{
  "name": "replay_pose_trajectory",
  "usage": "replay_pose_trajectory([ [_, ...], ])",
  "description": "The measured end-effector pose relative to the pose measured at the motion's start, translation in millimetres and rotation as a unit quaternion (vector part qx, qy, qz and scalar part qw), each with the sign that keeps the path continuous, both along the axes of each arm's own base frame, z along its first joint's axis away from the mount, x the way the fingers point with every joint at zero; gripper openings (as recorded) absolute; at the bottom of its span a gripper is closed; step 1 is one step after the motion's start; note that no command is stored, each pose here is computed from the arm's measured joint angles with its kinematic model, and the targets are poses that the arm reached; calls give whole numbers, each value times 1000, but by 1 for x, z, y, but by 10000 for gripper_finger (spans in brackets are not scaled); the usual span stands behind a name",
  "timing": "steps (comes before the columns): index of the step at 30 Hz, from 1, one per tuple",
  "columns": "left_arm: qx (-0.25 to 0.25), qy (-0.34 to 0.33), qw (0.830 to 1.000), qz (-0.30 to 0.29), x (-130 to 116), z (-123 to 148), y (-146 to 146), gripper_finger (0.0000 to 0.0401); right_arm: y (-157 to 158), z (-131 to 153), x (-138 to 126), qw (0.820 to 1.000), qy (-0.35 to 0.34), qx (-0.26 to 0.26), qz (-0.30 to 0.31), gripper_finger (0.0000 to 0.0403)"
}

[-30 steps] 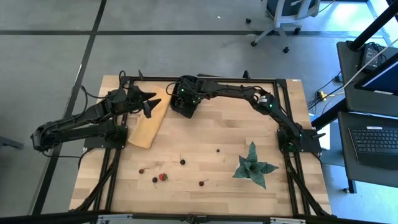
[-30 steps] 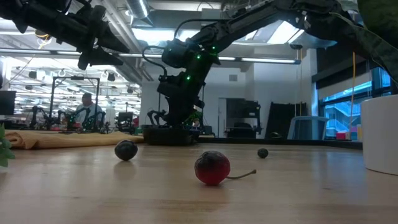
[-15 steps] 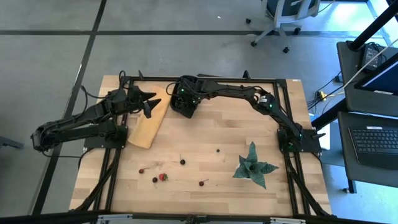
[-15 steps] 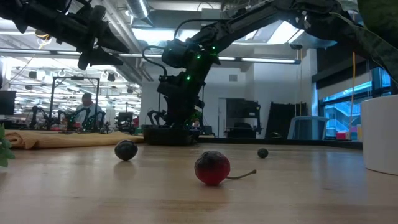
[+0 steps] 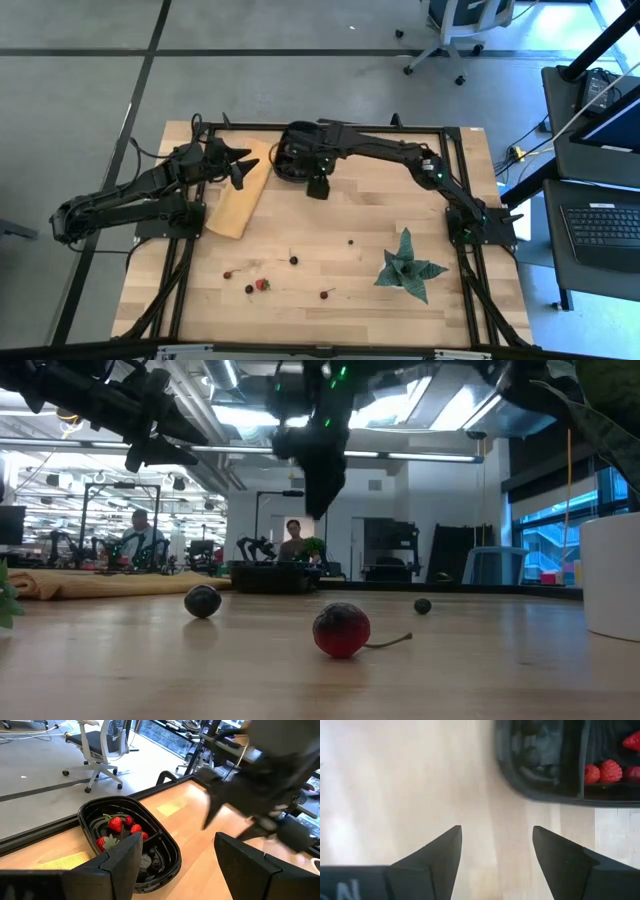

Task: Pick and placing Produce into tupperware
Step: Put the blueberry into the black bin

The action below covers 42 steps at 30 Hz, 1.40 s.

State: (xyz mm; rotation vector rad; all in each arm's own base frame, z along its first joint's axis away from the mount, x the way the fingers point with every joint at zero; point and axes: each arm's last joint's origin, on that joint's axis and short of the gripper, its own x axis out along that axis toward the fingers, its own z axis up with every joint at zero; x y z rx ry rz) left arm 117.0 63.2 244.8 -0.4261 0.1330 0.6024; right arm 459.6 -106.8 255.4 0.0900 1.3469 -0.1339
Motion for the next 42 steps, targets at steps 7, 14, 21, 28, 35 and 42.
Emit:
replay_pose_trajectory([
  [7,3,2,1000,-1,0,0,0,240,39,39,-19,999,-11,-4,43,245],
  [14,3,3,1000,-1,0,0,0,240,64,57,-41,997,-14,-7,80,245],
  [21,-9,26,1000,-1,-1,-5,-1,240,90,31,-67,995,-8,6,96,245],
  [28,-8,26,1000,-1,-1,-5,-1,240,93,-5,-94,992,-74,-6,106,245],
  [35,-8,26,1000,-1,-1,-5,-1,240,113,-54,-121,986,-33,-7,165,245],
  [42,-8,26,1000,-1,-1,-5,-1,240,146,-85,-132,978,-47,-4,203,245],
])
